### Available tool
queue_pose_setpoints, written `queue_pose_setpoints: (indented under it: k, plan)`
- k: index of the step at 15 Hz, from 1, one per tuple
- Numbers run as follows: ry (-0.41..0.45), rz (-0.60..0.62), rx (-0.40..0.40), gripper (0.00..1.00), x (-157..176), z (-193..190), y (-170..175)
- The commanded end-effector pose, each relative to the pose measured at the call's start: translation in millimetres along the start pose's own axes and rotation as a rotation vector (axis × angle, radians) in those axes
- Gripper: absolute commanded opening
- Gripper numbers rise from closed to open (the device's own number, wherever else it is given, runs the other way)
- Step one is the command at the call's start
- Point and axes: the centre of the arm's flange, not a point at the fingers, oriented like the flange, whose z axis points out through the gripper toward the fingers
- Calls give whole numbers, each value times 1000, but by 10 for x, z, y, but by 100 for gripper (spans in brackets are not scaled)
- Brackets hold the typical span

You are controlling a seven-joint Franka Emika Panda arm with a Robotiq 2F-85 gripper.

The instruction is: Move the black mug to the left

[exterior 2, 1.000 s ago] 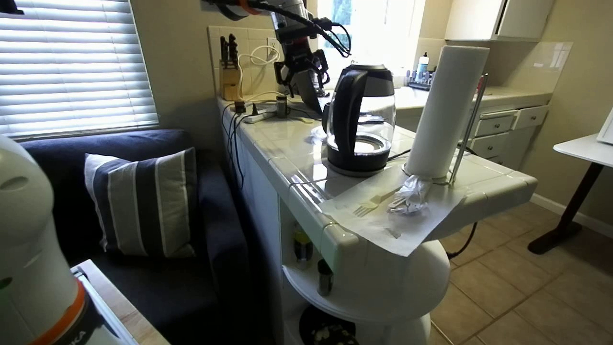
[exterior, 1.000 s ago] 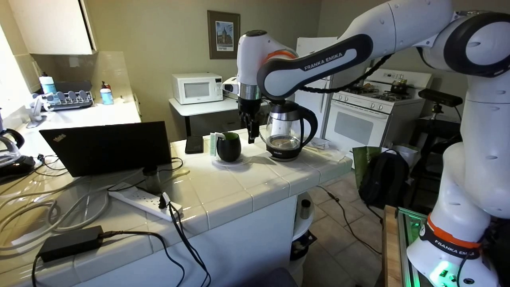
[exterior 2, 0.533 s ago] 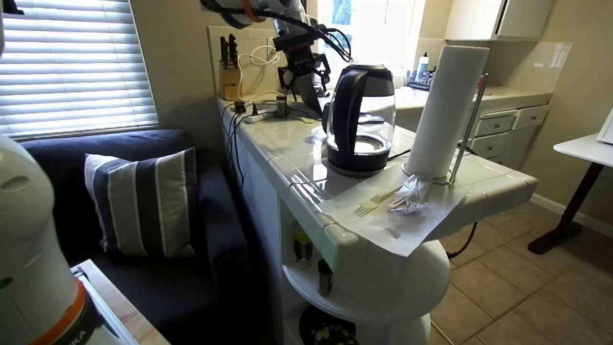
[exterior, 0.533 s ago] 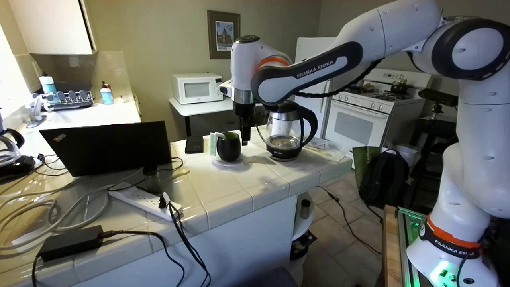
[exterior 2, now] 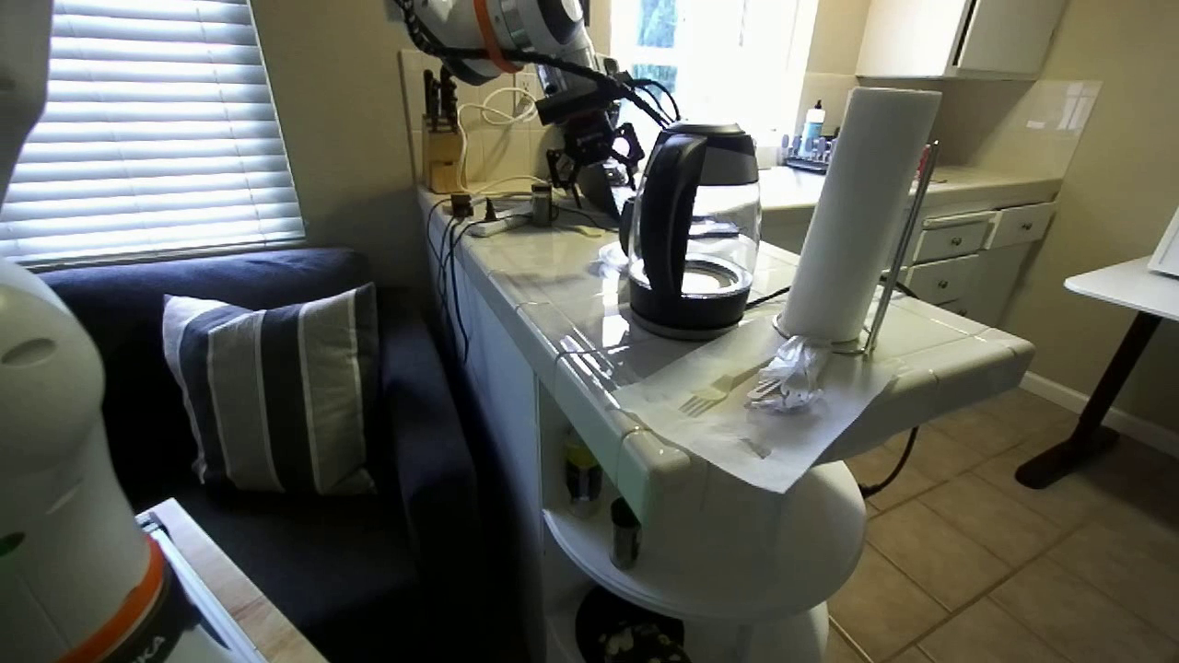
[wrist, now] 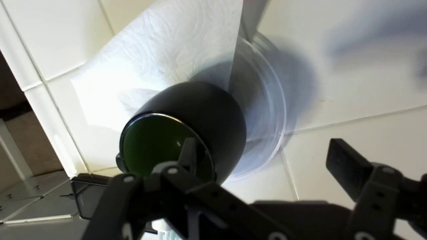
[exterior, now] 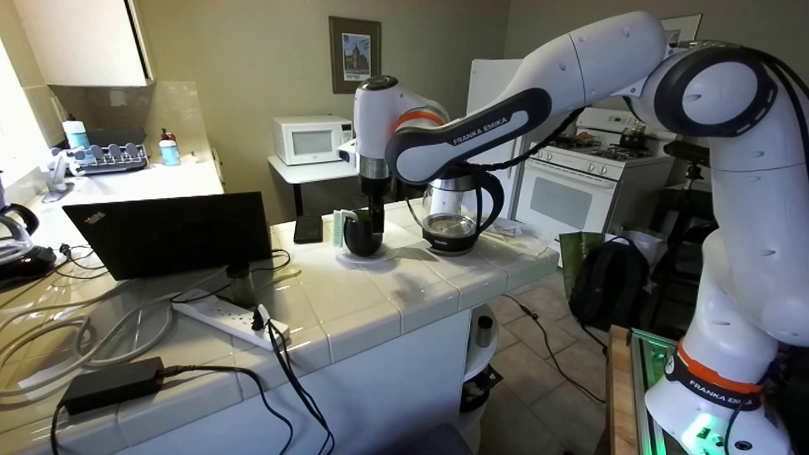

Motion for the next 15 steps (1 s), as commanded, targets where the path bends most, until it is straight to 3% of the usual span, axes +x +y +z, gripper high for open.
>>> queue_pose_setpoints:
  k: [1,9,10,11,12,13,15]
  plan:
    - [15,-8,-35,100,106,128,66]
    - [57,-43,-26,100,181,308,152]
    - [54,-52,-21,97,193,318,153]
    - [53,-59,-18,92,201,324,155]
    - [54,-65,-14,72,212,326,148]
    - [54,-71,-14,68,219,334,146]
    - [55,-80,-14,51,228,327,133]
